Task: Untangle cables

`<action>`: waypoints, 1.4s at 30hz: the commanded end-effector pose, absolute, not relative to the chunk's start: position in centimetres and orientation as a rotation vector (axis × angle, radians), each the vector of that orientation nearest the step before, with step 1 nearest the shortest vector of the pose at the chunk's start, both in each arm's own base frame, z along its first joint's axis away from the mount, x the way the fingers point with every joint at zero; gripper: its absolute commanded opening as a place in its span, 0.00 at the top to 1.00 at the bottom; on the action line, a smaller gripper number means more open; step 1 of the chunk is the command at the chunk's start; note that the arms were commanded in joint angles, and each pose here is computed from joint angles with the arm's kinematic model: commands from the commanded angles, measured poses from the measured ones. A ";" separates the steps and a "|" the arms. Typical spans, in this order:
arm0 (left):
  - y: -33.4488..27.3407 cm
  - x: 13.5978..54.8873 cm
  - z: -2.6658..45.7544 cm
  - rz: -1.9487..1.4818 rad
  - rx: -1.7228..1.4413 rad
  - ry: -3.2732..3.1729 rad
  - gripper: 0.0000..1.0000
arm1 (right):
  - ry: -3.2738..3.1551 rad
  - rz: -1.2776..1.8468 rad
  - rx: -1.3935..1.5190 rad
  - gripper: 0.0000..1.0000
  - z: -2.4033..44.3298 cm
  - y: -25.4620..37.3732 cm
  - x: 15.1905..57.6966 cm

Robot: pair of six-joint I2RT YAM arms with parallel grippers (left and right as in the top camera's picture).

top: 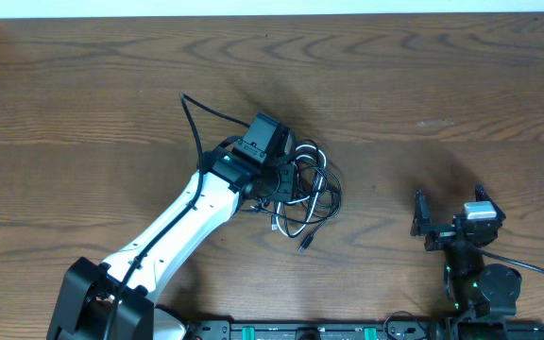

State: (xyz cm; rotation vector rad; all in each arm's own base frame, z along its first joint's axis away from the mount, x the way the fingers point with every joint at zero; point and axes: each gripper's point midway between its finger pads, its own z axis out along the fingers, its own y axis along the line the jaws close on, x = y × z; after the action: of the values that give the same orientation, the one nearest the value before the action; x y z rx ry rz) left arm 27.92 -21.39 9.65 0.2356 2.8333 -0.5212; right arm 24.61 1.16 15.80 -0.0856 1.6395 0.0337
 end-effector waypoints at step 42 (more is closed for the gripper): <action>-24.0 26.8 12.2 -0.774 0.351 2.797 0.91 | 1.632 0.593 0.332 0.01 16.0 3.1 24.3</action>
State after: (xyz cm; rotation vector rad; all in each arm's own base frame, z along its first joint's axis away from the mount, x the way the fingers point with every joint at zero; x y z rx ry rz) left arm 26.36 -23.33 10.28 0.3107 2.8546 -0.7158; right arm 24.53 2.05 15.91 0.1363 1.6410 0.3198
